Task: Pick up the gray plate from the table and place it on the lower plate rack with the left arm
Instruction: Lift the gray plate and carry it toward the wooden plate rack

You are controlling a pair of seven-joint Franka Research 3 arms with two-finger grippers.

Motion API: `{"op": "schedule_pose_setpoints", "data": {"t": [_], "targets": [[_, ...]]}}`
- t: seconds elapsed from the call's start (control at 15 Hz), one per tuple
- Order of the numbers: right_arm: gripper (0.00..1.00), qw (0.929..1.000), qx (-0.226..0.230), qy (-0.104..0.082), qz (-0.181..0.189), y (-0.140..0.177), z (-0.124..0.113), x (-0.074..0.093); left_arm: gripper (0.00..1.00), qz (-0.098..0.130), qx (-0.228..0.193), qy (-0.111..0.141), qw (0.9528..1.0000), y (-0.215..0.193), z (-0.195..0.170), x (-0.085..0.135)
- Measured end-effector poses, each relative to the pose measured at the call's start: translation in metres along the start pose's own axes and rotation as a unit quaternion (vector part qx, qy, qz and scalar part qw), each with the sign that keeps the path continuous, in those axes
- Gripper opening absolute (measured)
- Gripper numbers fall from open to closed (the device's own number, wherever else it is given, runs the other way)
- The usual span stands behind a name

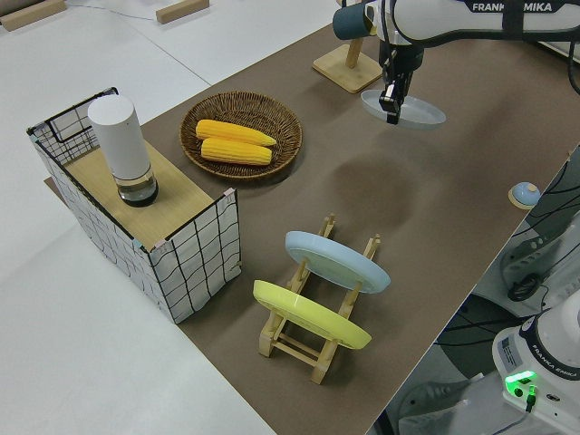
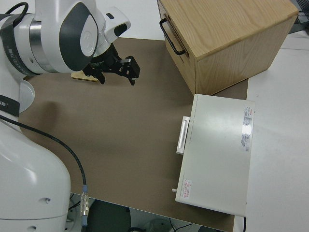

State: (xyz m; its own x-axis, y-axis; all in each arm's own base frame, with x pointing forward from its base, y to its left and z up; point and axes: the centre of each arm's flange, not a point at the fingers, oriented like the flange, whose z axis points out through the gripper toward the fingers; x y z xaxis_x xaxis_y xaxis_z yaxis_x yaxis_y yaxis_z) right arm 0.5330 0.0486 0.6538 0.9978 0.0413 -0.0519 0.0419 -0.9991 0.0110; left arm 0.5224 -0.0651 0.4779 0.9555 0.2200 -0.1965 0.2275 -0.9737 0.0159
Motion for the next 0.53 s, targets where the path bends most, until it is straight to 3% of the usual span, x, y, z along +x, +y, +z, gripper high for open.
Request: {"op": "schedule_pose_setpoints", "data": {"t": [0.33,0.53], "targets": [[0.99,1.0000,0.000,0.000,0.000,0.000,0.000,0.000,0.04,-0.001,-0.003,0.008,1.0000,-0.003,-0.033,-0.002],[0.99,1.0000,0.000,0.000,0.000,0.000,0.000,0.000,0.04,0.001,0.017,0.007,0.9998,-0.007,-0.041,-0.004]]}}
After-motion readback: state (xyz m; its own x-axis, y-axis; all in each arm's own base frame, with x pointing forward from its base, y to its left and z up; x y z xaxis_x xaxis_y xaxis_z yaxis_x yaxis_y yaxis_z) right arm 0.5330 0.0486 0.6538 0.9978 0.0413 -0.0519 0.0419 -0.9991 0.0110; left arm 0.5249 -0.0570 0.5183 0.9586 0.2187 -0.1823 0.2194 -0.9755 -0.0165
